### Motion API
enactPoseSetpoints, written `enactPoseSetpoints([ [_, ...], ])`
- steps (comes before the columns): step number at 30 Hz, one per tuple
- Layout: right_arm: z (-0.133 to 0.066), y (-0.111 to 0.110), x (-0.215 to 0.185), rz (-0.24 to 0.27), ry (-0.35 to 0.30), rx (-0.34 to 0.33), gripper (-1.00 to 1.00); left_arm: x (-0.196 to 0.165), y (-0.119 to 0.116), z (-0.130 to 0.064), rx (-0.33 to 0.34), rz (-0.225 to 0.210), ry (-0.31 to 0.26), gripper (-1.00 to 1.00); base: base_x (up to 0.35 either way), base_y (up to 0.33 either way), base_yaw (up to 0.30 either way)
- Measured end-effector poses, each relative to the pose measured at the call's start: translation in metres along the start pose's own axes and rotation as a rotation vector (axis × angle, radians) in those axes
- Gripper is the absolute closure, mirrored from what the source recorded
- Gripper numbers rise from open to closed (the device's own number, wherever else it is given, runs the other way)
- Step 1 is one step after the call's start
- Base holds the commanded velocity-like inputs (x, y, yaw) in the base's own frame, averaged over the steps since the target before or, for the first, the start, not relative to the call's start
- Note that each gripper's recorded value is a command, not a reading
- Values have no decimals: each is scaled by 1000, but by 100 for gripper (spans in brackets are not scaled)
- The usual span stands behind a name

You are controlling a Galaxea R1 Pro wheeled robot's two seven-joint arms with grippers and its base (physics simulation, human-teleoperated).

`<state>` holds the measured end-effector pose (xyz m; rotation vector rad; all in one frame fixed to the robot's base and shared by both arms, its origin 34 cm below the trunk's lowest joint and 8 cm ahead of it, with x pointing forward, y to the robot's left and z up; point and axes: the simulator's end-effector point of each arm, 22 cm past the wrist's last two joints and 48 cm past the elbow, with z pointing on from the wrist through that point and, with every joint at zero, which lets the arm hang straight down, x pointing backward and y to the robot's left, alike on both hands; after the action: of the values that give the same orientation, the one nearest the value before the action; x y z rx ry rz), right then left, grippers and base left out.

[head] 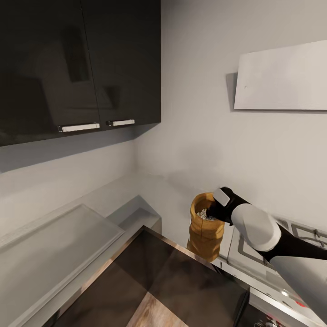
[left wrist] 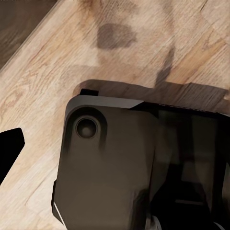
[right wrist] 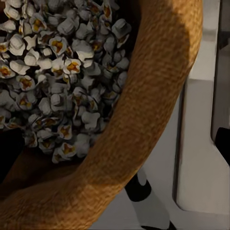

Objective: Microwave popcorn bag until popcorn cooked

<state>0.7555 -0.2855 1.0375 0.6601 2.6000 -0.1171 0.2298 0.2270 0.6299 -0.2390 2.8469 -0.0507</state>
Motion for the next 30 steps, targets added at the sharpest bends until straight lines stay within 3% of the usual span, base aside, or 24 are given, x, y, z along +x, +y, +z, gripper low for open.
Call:
enactPoseSetpoints([
  [17, 8, -3, 4, -5, -13, 5, -100, 0, 0, 0, 0, 0, 0, -100, 0, 0, 0],
  [18, 8, -3, 5, -5, -14, 4, 100, 0, 0, 0, 0, 0, 0, -100, 0, 0, 0],
  [26, 7, -8, 1, -22, -24, 21, 100, 0, 0, 0, 0, 0, -1, -100, 0, 0, 0],
  [30, 8, -4, 4, -4, -13, 5, 100, 0, 0, 0, 1, 0, -1, -100, 0, 0, 0],
])
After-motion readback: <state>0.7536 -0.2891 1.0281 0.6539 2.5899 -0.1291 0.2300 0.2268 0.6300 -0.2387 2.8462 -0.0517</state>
